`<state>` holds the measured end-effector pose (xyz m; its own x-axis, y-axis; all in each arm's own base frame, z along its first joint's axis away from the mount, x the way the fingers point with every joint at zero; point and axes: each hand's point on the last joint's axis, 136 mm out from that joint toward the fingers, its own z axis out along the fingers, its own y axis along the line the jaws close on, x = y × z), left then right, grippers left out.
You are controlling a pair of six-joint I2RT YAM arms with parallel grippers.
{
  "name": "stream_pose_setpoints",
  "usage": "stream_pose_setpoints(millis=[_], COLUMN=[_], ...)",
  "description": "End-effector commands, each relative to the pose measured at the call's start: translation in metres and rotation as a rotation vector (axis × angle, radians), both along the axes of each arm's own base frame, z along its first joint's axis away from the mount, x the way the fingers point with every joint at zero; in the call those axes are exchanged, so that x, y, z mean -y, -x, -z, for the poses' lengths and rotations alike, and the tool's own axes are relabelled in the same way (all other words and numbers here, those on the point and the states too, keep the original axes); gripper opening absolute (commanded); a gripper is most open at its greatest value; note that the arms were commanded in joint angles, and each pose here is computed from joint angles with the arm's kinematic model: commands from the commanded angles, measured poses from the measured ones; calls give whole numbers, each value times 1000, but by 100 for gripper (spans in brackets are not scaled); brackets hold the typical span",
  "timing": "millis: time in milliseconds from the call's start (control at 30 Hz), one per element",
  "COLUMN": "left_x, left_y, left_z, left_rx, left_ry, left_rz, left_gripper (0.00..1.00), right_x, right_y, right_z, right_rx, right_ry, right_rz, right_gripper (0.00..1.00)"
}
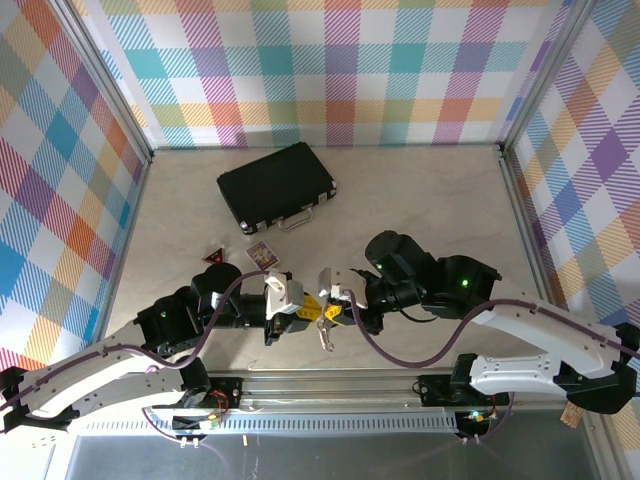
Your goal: Put the keys on the keyring
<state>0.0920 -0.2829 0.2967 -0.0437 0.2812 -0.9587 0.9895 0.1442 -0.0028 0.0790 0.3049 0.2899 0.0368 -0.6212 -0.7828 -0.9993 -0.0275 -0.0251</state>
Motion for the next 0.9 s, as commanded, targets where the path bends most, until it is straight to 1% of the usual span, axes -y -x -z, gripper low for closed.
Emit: stream_pose_setpoints(millis=[0, 200, 233, 300, 467, 533, 600, 667, 733, 867], left_x=[5, 6, 6, 6, 3, 0, -5, -7, -9, -10], left_y=[3, 6, 6, 6, 4, 5, 9, 12, 14, 18], left_z=[-21, -24, -23, -25, -35, -44, -52, -59, -66, -73], left_rx=[26, 24, 23, 27, 56, 71, 77, 79, 75, 61], left_ry=[69, 80, 78, 90, 160, 210, 265, 318, 369, 452], left_rz=[27, 43, 44, 42, 21, 16, 21, 27, 32, 51], left_gripper=[13, 10, 9, 1, 0, 0, 0, 0, 0, 0], right_x=[-3, -2, -2, -2, 0, 1, 1, 0, -1, -2], right_y=[6, 6, 6, 6, 4, 2, 3, 2, 1, 2], right_z=[-17, -20, -20, -22, -24, -24, -28, -32, -35, -44], right_rx=[1, 6, 7, 8, 3, 0, -7, -18, -25, -38], right_ry=[-44, -57, -60, -68, -79, -99, -142, -181, -223, -295], right_rz=[-40, -33, -32, -32, -3, 18, 35, 54, 71, 82], right_gripper=[0, 0, 0, 0, 0, 6, 20, 29, 33, 34])
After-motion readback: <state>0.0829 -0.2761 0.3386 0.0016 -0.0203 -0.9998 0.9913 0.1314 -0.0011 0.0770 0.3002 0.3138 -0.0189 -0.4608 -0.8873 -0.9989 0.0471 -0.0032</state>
